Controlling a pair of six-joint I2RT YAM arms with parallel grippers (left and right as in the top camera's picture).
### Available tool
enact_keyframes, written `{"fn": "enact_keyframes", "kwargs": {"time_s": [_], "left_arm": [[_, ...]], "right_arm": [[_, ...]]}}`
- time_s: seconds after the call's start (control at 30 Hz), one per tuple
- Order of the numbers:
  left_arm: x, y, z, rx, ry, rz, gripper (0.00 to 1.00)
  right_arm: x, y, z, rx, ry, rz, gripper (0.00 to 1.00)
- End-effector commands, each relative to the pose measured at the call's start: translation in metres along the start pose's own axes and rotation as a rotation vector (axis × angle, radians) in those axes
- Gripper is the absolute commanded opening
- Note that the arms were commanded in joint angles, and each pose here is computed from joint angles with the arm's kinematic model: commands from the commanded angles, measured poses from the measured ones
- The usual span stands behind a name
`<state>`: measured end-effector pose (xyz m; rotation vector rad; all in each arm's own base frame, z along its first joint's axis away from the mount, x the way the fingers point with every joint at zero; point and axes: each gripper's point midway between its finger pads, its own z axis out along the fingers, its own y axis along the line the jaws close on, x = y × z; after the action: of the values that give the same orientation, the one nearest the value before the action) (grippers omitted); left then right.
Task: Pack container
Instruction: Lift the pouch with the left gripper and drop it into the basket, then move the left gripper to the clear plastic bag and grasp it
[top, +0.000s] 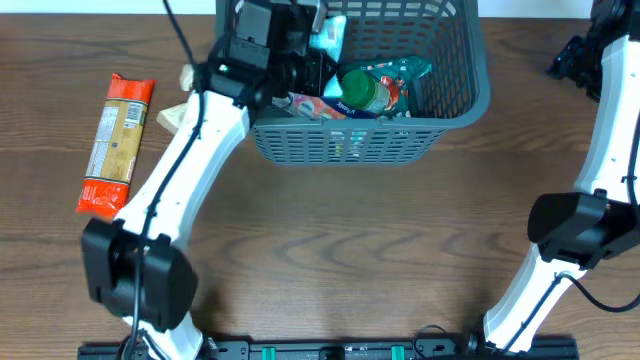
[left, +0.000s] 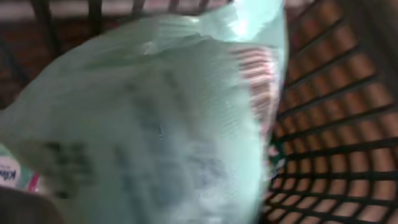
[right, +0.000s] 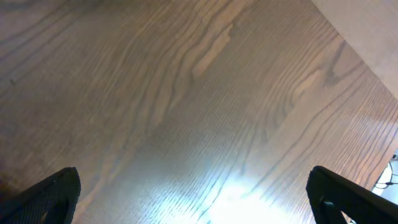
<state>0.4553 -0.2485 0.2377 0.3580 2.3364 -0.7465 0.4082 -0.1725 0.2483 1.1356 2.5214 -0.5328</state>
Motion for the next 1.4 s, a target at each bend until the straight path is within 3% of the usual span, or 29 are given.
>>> {"fn": "enact_keyframes", "kwargs": {"time_s": [0.0,0.03,0.37,0.47,0.6,0.77,1.0,1.2,1.37], "left_arm": [[-0.013,-0.006,-0.01,0.0,-0.037,0.039,0.77],[-0.013,-0.006,-0.01,0.001,-0.039,0.039,0.99],[-0.033,-0.021,-0.035,0.015,-0.104,0.065,0.99],[-0.053,-0.031,-0.063,0.001,-0.183,0.09,0.99],[-0.08,-0.026,-0.122,-0.138,-0.315,0.095,0.99],[-0.088,0.013,-0.203,-0.363,-0.424,0.031,0.98],[-0.045,0.103,-0.281,-0.652,-0.368,-0.163,0.99],[-0.014,0.147,-0.301,-0.758,-0.286,-0.283,0.99],[-0.01,0.164,-0.289,-0.78,-0.205,-0.214,0.99]], "right_arm": [[-0.001,-0.002,-0.004,0.004,-0.012,0.012,0.99],[-0.001,-0.002,-0.004,0.004,-0.012,0.012,0.99],[-0.001,-0.002,-0.004,0.004,-0.012,0.012,0.99],[-0.001,-0.002,-0.004,0.004,-0.012,0.012,0.99],[-0.001,-0.002,-0.004,0.004,-0.012,0.012,0.99],[-0.001,-0.002,-0.004,0.004,-0.012,0.012,0.99],[-0.001,-0.002,-0.004,0.004,-0.012,0.012,0.99],[-0.001,-0.002,-0.004,0.004,-0.012,0.012,0.99],[-0.001,-0.002,-0.004,0.004,-0.012,0.012,0.99]]}}
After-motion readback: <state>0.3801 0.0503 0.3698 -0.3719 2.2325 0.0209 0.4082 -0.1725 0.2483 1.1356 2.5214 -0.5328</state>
